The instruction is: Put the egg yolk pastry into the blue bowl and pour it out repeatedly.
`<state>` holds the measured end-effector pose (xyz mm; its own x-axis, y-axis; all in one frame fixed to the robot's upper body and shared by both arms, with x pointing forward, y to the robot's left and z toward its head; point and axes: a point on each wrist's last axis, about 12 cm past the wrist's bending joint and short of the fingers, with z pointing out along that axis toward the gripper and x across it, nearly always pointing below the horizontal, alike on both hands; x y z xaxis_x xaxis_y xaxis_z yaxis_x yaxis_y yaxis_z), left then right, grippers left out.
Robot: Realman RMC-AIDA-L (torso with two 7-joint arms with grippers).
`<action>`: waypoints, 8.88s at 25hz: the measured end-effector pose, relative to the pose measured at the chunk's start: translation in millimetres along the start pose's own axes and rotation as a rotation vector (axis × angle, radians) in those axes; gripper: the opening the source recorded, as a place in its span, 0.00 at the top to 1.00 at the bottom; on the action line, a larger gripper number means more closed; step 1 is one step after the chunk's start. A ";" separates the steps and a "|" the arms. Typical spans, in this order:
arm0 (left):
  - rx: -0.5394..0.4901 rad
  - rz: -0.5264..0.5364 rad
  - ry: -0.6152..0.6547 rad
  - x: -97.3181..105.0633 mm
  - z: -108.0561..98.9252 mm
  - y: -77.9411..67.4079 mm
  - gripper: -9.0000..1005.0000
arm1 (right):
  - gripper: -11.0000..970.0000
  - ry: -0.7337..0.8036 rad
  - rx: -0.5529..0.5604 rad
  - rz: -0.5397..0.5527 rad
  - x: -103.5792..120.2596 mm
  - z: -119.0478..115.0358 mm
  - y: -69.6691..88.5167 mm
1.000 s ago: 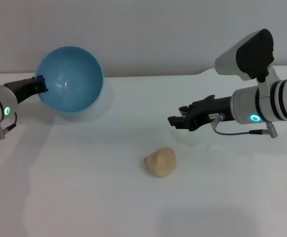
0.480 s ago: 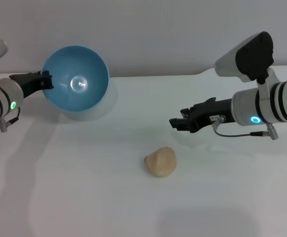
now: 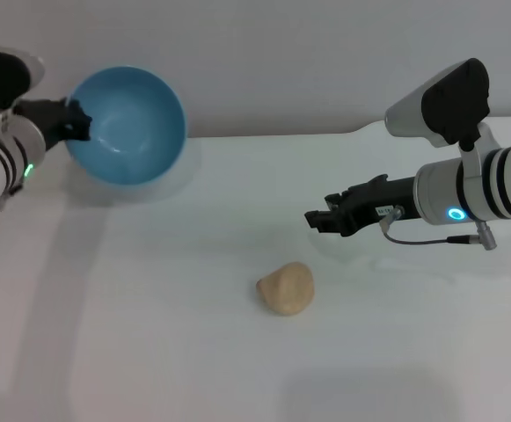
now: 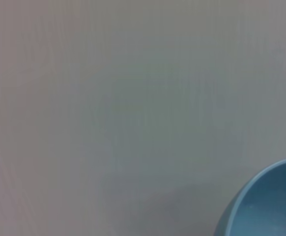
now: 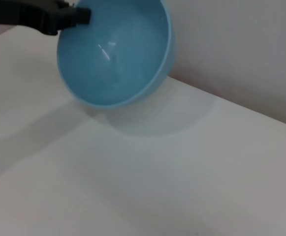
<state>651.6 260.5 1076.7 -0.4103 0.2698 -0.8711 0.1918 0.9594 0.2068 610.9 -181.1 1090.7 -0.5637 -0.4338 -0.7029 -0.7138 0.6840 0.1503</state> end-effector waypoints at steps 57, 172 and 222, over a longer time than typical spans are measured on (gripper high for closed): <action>-0.224 0.099 -0.400 -0.2 -40.7 -20.3 0.98 | 0.63 -0.058 0.088 0.004 -6.1 -1.0 -11.2; 0.277 0.008 0.386 -63.9 -40.6 -11.5 0.97 | 0.77 0.239 -0.134 -0.021 10.3 34.5 46.2; 0.454 0.291 0.288 -95.8 -54.6 -96.1 0.97 | 0.47 -0.298 0.140 0.134 -33.5 -97.5 -40.0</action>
<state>623.7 146.9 1164.6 -0.4963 0.5876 -0.6391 0.6673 0.7291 0.1522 617.8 -251.2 1176.0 -0.4874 -0.1585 -0.8587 -0.5659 0.8062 0.1724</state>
